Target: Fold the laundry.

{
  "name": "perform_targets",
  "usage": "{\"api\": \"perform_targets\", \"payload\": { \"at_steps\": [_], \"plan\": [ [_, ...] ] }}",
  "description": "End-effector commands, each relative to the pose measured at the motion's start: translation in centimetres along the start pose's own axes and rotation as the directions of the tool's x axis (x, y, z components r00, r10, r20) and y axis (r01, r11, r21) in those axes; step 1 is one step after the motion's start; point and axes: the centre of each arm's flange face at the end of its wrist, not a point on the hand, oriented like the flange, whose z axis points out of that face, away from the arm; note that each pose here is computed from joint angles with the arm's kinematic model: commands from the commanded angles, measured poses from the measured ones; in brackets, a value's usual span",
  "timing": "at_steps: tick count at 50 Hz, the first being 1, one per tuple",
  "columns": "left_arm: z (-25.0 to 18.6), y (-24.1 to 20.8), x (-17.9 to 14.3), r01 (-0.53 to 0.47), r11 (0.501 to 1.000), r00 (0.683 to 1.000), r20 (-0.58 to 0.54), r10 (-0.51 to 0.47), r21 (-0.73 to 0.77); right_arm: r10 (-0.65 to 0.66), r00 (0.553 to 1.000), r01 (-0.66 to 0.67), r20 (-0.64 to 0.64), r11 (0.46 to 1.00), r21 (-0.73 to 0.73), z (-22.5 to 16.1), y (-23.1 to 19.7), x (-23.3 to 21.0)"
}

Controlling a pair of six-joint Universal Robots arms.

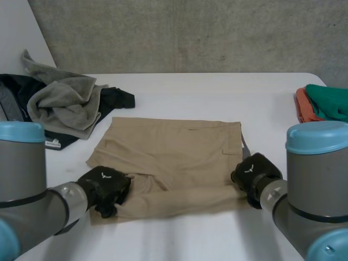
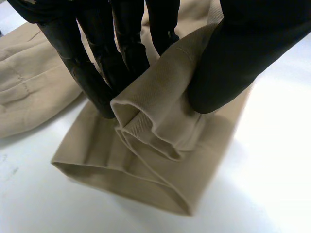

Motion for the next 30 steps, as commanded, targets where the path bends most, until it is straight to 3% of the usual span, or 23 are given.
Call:
{"api": "perform_targets", "payload": {
  "at_steps": [1,6,12,20,24,30],
  "plan": [
    [-5.9,0.4,1.6,-0.016,0.999,1.000,-0.020,0.015,-0.043,-0.103,0.986,0.119,0.132,0.986,-0.119,-4.1,1.9,-0.2],
    [-7.3,1.2,2.2,-0.130,0.988,0.991,-0.054,0.126,-0.085,-0.236,0.953,0.261,0.192,0.959,-0.115,-5.2,2.6,0.0],
    [-6.3,-0.6,0.9,-0.205,0.978,0.979,-0.017,0.205,-0.039,-0.204,0.976,0.206,0.074,0.978,-0.024,-2.7,0.4,1.4],
    [-0.7,-6.5,-3.7,-0.181,0.972,0.967,0.209,0.148,0.150,-0.033,0.995,0.041,-0.099,0.996,0.078,3.8,-2.6,4.6],
    [3.0,-10.4,-5.8,-0.192,0.943,0.946,0.305,0.106,0.270,-0.004,0.981,0.027,-0.196,0.993,0.115,7.1,-3.1,6.0],
    [7.5,-12.9,-7.8,-0.225,0.917,0.916,0.391,0.085,0.329,0.002,0.956,0.056,-0.295,0.981,0.187,11.4,-3.6,6.6]
  ]
}}
